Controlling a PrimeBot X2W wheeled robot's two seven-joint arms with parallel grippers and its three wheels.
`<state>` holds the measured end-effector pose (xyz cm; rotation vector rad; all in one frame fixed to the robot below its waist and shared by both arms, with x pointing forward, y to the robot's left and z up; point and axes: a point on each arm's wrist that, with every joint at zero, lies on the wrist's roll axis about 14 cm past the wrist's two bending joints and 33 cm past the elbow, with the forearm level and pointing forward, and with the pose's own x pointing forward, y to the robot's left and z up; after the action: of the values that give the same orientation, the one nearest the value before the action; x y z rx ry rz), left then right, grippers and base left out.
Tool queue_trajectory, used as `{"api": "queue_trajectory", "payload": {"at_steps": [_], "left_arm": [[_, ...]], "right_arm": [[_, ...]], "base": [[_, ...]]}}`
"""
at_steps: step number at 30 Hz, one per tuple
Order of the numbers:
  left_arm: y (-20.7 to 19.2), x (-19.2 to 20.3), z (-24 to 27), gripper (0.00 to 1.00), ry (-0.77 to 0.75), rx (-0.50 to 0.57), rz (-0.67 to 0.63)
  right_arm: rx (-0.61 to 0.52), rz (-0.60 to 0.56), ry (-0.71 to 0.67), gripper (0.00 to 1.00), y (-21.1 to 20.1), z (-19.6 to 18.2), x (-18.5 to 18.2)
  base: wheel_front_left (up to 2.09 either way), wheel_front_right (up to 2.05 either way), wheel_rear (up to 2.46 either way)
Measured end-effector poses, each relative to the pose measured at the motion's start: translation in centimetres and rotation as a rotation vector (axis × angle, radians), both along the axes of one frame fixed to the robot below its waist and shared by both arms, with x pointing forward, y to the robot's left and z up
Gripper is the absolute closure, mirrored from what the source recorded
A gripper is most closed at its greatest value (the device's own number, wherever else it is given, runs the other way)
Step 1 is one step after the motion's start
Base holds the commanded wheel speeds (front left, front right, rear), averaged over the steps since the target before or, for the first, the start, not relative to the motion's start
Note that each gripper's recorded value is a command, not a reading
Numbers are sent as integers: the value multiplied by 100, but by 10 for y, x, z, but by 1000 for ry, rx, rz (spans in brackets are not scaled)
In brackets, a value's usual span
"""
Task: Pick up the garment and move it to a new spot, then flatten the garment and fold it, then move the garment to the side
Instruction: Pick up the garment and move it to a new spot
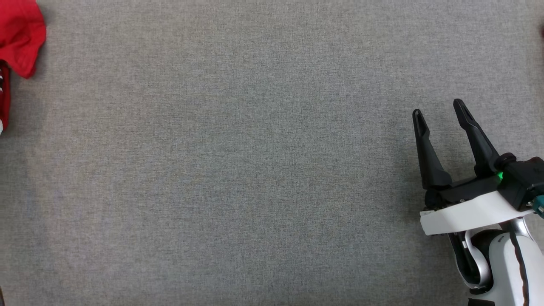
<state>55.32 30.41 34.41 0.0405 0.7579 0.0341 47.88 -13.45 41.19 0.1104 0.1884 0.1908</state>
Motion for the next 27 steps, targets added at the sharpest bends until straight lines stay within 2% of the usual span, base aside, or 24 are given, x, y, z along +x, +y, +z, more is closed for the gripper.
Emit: {"api": "queue_trajectory", "payload": {"at_steps": [4, 6, 11, 16, 23, 26, 27], "left_arm": [[8, 1, 23, 100, -76, 26, 11], [9, 9, 77, 100, -231, 39, -12], [8, 8, 116, 100, -304, 51, -47], [-13, 8, 146, 100, -352, 48, -121], [-72, -4, 174, 100, -407, 1, -263], [-112, -12, 190, 100, -449, -31, -340], [-140, -20, 194, 100, -458, -61, -387]], "right_arm": [[3, 3, -26, 0, 2, 12, 0], [14, 15, -61, 0, 7, 31, -5], [29, 29, -91, 0, 13, 46, -10], [44, 33, -109, 0, 15, 56, -16], [62, 8, -140, 0, 7, 72, -31], [64, -9, -158, 0, 1, 80, -38], [62, -23, -164, 0, -3, 83, -44]], "base": [[0, 0, 0], [0, 0, 0], [0, 0, 0], [0, 0, 0], [0, 0, 0], [0, 0, 0], [0, 0, 0]]}}
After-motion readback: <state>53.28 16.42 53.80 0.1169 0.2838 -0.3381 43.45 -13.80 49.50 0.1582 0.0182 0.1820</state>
